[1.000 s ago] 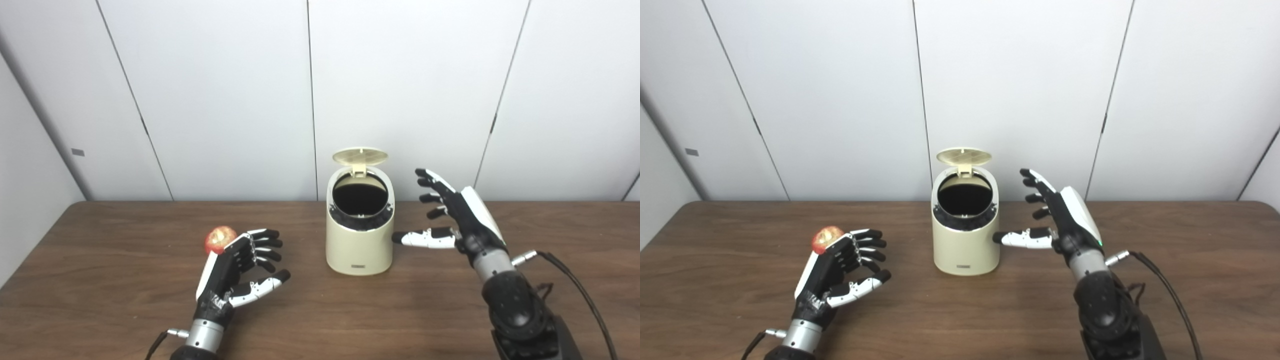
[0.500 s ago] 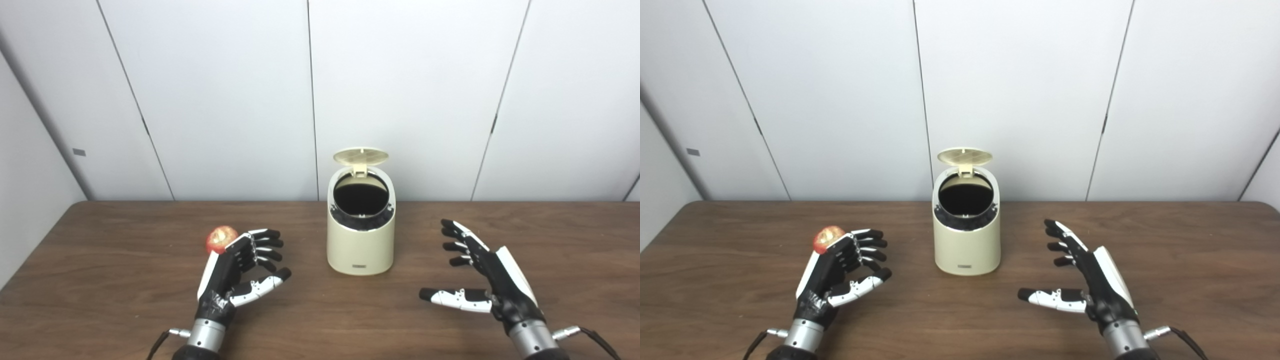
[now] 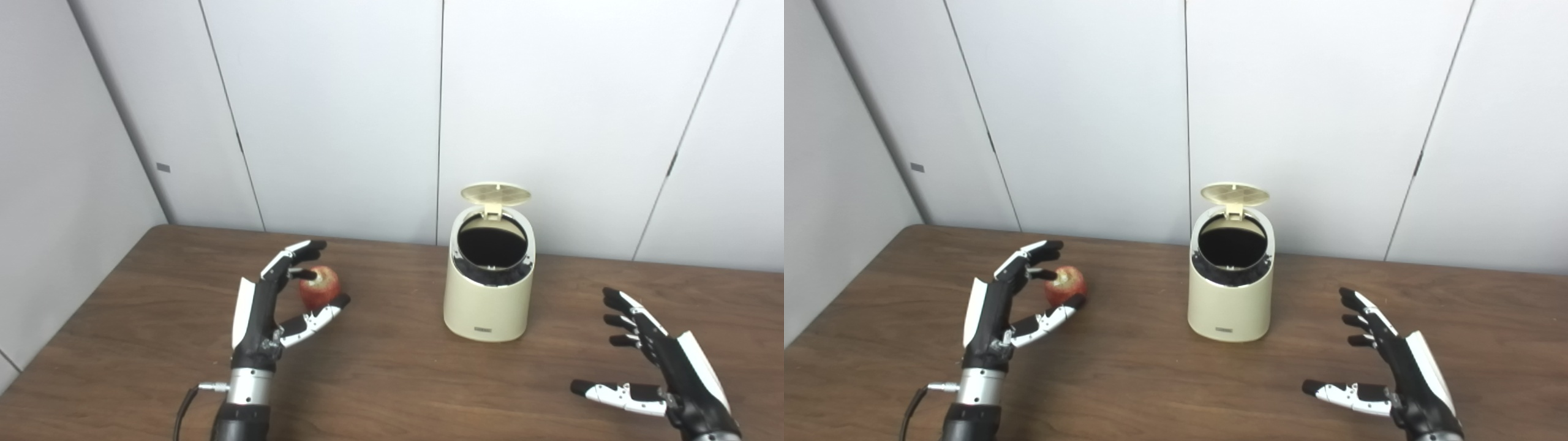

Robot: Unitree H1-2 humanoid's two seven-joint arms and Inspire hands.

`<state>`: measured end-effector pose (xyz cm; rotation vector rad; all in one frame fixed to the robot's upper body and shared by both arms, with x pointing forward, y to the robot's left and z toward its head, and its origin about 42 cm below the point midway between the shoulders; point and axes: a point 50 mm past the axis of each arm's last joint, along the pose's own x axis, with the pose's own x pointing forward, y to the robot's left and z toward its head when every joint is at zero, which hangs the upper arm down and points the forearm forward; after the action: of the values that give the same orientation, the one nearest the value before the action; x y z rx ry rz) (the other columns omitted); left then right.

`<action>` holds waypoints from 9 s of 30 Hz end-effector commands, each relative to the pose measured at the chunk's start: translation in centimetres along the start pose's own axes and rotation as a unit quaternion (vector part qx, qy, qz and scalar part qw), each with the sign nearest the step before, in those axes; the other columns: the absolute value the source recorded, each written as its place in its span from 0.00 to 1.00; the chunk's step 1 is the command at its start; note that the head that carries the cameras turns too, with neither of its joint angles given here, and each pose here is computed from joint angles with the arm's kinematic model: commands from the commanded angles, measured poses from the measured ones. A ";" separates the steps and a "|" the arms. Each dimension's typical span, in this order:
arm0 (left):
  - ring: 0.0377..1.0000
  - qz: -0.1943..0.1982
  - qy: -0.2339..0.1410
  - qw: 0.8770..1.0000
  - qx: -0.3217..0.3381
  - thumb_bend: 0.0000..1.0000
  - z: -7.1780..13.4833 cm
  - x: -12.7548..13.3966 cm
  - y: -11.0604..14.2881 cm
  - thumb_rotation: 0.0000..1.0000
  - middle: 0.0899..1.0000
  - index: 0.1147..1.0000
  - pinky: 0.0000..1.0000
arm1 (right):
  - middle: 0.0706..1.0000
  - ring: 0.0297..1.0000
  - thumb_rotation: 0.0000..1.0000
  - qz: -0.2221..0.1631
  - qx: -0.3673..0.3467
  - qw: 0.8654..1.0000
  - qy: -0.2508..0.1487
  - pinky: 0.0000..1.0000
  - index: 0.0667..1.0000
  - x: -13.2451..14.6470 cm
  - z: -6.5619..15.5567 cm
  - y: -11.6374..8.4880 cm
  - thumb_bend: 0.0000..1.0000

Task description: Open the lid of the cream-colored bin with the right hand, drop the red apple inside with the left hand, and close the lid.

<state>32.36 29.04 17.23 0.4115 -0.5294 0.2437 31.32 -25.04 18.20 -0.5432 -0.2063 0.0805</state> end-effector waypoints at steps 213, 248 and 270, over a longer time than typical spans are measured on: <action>0.60 -0.027 -0.068 0.982 -0.176 0.63 5.3 10.5 -9.7 0.26 0.63 0.64 0.49 | 0.86 0.78 0.16 -0.008 -0.012 1.000 -0.015 0.68 0.83 -1.9 2.0 1.1 0.61; 0.62 -0.081 0.152 0.963 -0.207 0.66 -3.0 -3.4 -5.4 0.12 0.68 0.68 0.52 | 0.87 0.78 0.17 -0.016 -0.028 0.998 -0.054 0.65 0.84 1.5 3.5 -1.3 0.62; 0.59 -0.094 0.170 0.963 -0.188 0.60 -4.5 -4.6 -6.7 0.00 0.65 0.67 0.50 | 0.90 0.86 0.44 0.043 -0.178 0.969 -0.168 0.70 0.89 14.4 16.7 -5.9 0.67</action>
<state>34.07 24.85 11.60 0.0502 -0.2429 0.0214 41.63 -19.87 35.57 -0.8825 -0.4874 0.2501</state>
